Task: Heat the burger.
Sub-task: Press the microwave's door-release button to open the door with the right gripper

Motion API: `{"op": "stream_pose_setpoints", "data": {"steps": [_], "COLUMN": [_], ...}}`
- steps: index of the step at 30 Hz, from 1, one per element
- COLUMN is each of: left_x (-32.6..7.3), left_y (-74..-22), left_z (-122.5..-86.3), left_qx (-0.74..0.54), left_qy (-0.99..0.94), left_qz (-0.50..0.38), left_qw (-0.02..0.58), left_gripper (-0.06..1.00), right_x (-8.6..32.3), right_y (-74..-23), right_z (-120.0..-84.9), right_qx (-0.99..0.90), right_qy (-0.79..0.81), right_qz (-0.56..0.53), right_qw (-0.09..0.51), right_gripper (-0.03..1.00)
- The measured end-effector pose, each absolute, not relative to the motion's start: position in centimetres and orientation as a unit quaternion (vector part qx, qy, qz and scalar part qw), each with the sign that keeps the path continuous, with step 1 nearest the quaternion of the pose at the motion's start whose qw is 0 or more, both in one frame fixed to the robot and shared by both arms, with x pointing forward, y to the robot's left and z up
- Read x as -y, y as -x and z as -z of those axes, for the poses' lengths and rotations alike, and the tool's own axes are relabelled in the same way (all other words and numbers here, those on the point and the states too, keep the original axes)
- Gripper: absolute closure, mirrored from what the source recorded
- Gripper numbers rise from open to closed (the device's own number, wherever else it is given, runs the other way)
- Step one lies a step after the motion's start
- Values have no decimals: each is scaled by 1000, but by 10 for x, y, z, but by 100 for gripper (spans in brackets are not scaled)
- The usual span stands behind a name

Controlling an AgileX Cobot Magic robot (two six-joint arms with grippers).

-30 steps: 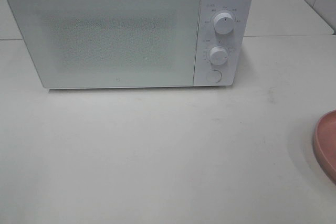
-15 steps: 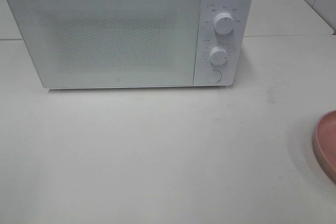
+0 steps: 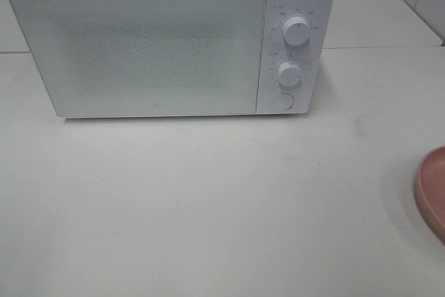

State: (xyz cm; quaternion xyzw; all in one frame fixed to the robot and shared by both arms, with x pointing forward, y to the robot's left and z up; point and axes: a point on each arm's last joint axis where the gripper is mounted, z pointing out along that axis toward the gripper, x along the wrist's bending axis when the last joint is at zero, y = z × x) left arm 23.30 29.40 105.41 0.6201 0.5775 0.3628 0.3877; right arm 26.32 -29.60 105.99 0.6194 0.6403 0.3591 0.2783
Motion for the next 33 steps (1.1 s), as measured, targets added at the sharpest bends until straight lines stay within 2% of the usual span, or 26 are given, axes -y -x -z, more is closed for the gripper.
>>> {"op": "stream_pose_setpoints", "data": {"steps": [15, 33], "left_x": [-294, -294], "left_y": [-233, -233], "left_z": [-1054, -1054], "left_qx": [-578, -578], "left_qy": [-620, -620], "left_qz": [-363, -363], "left_qw": [388, 388], "left_gripper": [1, 1], "right_x": [289, 278], "right_y": [-307, -370], "right_z": [-1052, -1029], "right_qx": [-652, -637], "right_qy": [-628, -609], "right_qz": [-336, -374], "right_qw": [260, 287], "right_gripper": [22, 22]}}
